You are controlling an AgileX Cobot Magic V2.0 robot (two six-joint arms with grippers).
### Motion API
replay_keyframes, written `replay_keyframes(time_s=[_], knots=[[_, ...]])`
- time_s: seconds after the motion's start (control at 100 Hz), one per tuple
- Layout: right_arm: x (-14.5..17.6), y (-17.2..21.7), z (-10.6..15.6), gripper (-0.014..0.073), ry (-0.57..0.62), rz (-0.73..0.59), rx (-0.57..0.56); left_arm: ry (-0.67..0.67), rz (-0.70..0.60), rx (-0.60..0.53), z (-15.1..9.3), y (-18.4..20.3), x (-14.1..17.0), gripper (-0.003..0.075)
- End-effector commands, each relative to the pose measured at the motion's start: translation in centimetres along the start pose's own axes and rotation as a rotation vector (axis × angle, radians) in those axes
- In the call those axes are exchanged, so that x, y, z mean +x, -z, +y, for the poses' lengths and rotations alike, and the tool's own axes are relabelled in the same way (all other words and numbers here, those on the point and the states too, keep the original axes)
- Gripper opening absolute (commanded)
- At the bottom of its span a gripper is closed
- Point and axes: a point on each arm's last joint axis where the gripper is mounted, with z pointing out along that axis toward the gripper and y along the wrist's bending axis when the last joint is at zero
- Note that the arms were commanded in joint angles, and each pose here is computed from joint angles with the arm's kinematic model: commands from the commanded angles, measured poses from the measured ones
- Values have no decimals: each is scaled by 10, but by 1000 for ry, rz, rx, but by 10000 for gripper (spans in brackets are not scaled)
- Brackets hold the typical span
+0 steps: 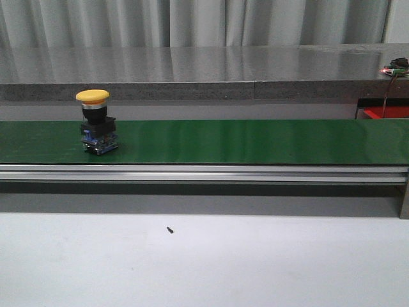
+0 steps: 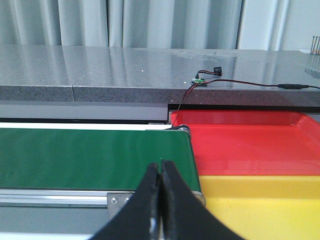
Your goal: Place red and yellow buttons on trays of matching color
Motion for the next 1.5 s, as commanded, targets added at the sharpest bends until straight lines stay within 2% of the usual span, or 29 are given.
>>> replay_keyframes(time_s=[0.0,0.21,0.4,0.55,0.74,0.87,0.95,1.02,1.29,1.49], knots=[[-15,3,0,-67,17,-116,0,-11,-119,24,-8,18,-2,-20],[-18,3,1,-67,16,-134,-1,-42,-148,49,-16,30,27,-20],[-28,1,1,-67,15,-29,1,-58,-210,56,-18,42,49,-20],[-47,-6,1,-67,14,-1,2,-64,-243,58,-18,50,67,-20],[-74,-29,1,-67,11,118,7,-72,-293,60,-18,60,86,-20],[-85,-44,2,-67,7,114,4,-77,-317,60,-18,64,95,-20],[-84,-49,2,-67,-50,115,4,-79,-323,61,-18,65,99,-19],[-86,-53,2,-67,-49,122,4,-80,-326,61,-17,65,104,-20],[-117,-80,4,-67,-35,255,4,-80,-385,56,-14,61,127,-20],[-141,-111,17,-67,-24,350,-69,-84,-463,54,-12,64,142,-20]])
